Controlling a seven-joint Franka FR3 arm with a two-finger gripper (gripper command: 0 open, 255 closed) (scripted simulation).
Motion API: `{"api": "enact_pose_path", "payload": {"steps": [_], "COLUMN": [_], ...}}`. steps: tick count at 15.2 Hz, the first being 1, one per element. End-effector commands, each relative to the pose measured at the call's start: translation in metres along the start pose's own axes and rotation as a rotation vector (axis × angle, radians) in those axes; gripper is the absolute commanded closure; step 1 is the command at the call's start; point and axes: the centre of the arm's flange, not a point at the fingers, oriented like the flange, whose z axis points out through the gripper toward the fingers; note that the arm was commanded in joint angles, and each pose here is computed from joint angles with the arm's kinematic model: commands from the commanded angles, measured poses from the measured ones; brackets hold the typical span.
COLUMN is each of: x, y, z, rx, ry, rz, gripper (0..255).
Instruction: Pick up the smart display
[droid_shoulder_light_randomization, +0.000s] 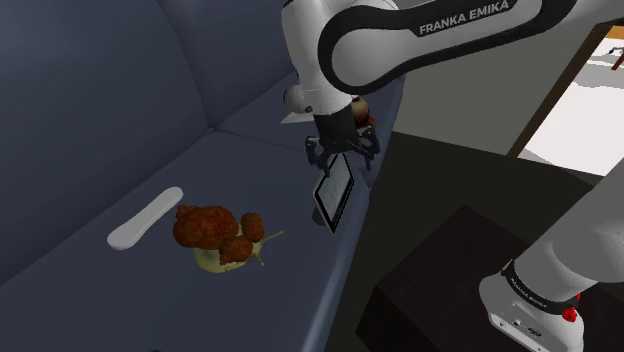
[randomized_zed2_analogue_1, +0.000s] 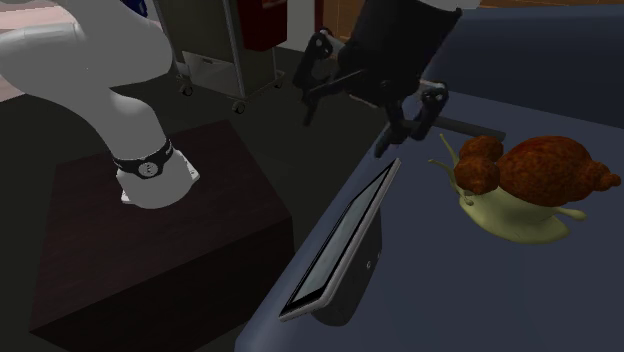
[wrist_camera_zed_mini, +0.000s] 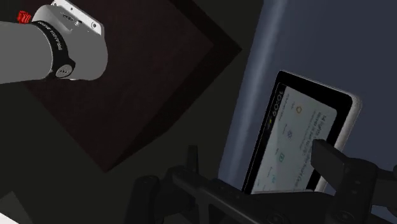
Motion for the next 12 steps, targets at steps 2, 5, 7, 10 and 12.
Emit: {"api": "enact_pose_path", "payload": {"steps": [2, 5, 7, 10, 12], "x": [0.005, 0.010, 0.011, 0.011, 0.012], "y": [-0.043, -0.072, -0.076, -0.081, -0.085], "z": [0.011, 0.018, 0.028, 0.043, 0.056], "rx": [-0.027, -0.045, -0.045, -0.045, -0.045], "ry": [-0.028, -0.047, -0.047, -0.047, -0.047], "rz": [0.097, 0.160, 0.160, 0.160, 0.160], "gripper": [0, 0, 0, 0, 0]}}
